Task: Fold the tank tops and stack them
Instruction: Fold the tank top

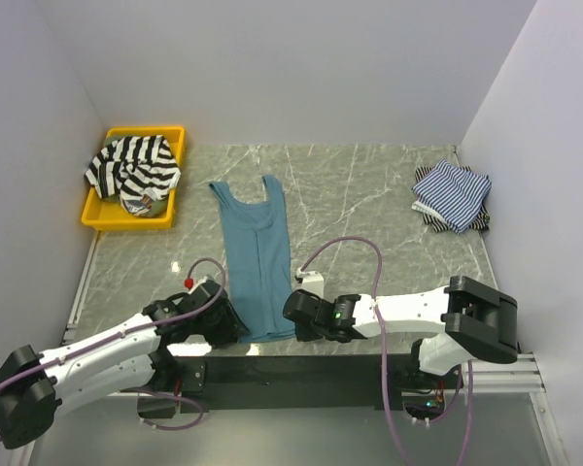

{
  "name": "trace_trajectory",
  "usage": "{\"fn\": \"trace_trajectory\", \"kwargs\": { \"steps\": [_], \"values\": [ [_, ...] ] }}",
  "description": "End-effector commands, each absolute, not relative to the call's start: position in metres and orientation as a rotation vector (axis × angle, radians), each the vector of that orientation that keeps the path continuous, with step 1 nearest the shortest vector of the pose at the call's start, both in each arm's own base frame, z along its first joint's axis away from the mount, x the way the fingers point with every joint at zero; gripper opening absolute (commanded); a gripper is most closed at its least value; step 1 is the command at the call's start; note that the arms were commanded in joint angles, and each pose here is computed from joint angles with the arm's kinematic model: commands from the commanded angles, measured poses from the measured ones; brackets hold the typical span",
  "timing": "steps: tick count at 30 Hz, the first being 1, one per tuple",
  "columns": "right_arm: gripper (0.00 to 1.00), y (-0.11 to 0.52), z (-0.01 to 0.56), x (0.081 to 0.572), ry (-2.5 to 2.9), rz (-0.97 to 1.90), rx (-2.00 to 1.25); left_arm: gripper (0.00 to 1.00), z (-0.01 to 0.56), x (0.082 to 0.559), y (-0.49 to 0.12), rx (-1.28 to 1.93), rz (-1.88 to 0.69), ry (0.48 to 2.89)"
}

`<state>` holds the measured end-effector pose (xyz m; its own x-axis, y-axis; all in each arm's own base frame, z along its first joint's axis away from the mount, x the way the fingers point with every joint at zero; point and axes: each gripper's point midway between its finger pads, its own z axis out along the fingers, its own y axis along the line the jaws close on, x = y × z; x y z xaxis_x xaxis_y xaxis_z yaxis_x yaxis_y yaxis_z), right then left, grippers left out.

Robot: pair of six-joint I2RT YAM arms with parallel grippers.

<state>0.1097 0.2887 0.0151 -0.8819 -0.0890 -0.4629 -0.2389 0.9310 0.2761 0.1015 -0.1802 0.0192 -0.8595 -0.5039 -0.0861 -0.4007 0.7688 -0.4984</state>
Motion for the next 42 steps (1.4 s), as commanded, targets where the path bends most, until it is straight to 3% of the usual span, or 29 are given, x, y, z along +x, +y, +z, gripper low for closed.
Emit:
{"fn": "trace_trajectory", "kwargs": {
  "steps": [1, 3, 10, 18, 25, 42],
  "values": [
    [0.04, 0.279, 0.019, 0.113, 2.616, 0.426, -0.239, 0.46, -0.014, 0.072, -0.161, -0.713, -0.538, 2.872],
    [0.02, 0.280, 0.021, 0.113, 2.614, 0.431, -0.242, 0.41, -0.015, 0.067, -0.162, -0.695, -0.527, 2.888],
    [0.00, 0.284, 0.032, 0.102, 2.603, 0.451, -0.276, 0.01, -0.003, 0.061, -0.167, -0.659, -0.527, 2.902],
    [0.00, 0.276, 0.051, 0.074, 2.590, 0.398, -0.298, 0.01, 0.025, 0.044, -0.166, -0.634, -0.554, 2.917],
    [0.01, 0.283, 0.075, 0.090, 2.519, 0.350, -0.323, 0.01, 0.058, 0.068, -0.175, -0.582, -0.582, 2.801],
    [0.00, 0.316, 0.112, 0.211, 2.365, 0.247, -0.267, 0.01, 0.107, 0.215, -0.160, -0.682, -0.486, 2.479]
  ]
}}
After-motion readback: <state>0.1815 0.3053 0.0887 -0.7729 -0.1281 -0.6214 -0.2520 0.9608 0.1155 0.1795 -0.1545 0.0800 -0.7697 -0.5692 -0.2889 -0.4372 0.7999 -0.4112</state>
